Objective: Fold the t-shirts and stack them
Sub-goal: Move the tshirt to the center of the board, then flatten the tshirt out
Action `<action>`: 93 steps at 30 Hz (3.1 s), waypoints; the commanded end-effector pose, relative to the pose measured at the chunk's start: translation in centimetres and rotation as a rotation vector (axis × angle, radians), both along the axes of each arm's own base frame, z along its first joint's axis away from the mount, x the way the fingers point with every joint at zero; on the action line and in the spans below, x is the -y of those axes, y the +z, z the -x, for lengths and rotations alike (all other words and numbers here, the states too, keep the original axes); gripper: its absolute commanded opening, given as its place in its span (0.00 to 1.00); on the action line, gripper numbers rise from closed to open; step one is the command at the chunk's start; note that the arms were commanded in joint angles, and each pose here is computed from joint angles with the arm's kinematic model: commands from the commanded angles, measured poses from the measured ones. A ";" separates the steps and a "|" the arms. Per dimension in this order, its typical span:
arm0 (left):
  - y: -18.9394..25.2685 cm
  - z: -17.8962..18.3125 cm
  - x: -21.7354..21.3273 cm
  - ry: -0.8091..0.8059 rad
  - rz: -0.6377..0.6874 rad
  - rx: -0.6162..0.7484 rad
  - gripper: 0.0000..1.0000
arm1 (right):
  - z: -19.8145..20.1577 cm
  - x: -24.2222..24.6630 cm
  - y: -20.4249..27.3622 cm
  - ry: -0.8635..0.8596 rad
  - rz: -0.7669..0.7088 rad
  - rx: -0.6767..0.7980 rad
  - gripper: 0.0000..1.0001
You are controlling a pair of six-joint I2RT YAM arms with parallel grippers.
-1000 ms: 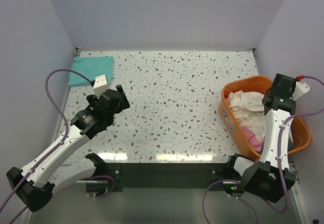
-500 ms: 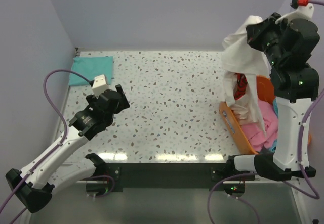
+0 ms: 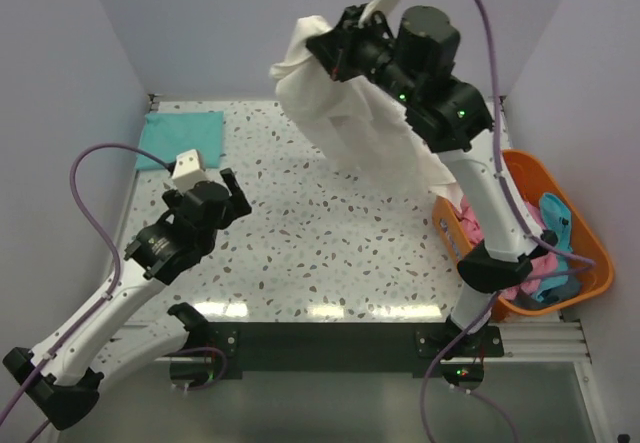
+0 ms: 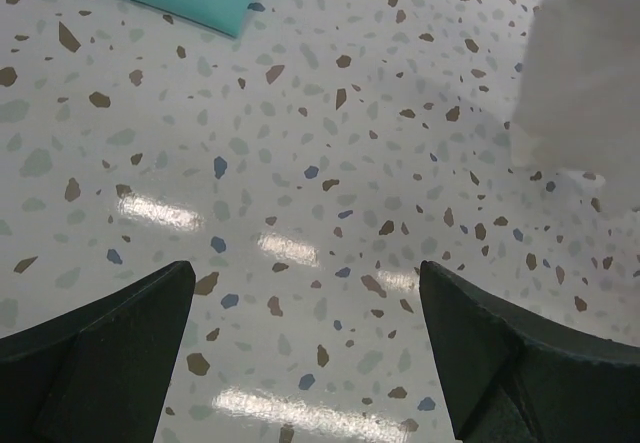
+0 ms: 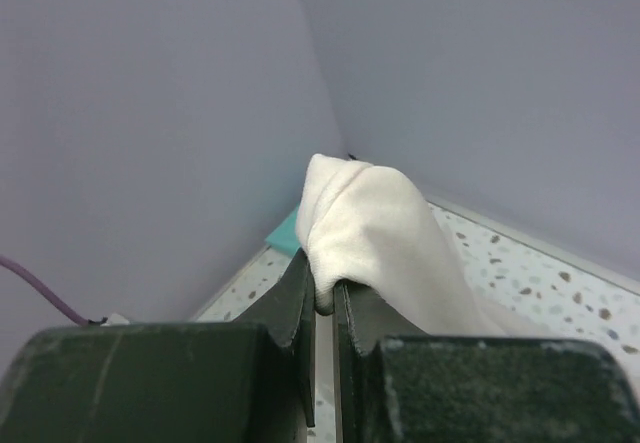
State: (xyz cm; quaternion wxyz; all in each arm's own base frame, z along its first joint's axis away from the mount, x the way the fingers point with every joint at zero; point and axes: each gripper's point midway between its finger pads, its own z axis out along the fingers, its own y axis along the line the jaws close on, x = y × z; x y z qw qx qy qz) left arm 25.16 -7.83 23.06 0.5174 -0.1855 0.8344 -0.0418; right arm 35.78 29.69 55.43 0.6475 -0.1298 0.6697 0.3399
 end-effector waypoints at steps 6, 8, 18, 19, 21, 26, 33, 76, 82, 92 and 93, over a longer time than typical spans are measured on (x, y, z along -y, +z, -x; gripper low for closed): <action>3.3 2.4 -3.5 0.130 0.038 0.050 1.00 | 1.2 -9.0 2.9 0.115 -0.120 0.156 0.00; 3.6 2.9 -4.1 0.142 0.042 0.060 1.00 | 0.7 -8.4 2.5 0.070 -0.119 0.143 0.00; 4.3 4.1 -5.2 0.179 0.121 0.127 1.00 | -2.7 8.0 -24.2 -0.388 0.271 -0.339 0.00; 4.1 4.0 -5.1 0.179 0.118 0.123 1.00 | -1.6 8.9 -25.0 -0.343 0.225 -0.360 0.00; 3.1 3.2 -4.5 0.180 0.111 0.110 1.00 | -0.6 11.7 -31.8 -0.379 0.286 -0.466 0.00; 0.0 0.0 -1.3 0.130 0.081 0.029 1.00 | 0.3 13.3 -37.3 -0.426 0.417 -0.573 0.00; -7.9 -6.9 -0.9 0.052 0.099 -0.202 1.00 | -0.3 13.8 -40.1 -0.491 0.465 -0.663 0.00; 9.7 -11.5 0.0 -0.079 0.197 0.271 0.00 | 1.0 13.5 -26.3 -0.410 0.308 -0.427 0.00; 25.1 -5.3 -3.6 -0.004 0.220 0.598 0.00 | 5.8 15.2 -9.7 -0.354 0.075 -0.133 0.00; 37.4 2.5 -7.1 0.046 0.197 0.853 0.00 | 14.1 16.8 4.0 -0.200 -0.135 0.096 0.00; 37.7 2.1 -7.1 0.053 0.197 0.856 0.00 | 13.9 16.8 4.5 -0.205 -0.145 0.105 0.00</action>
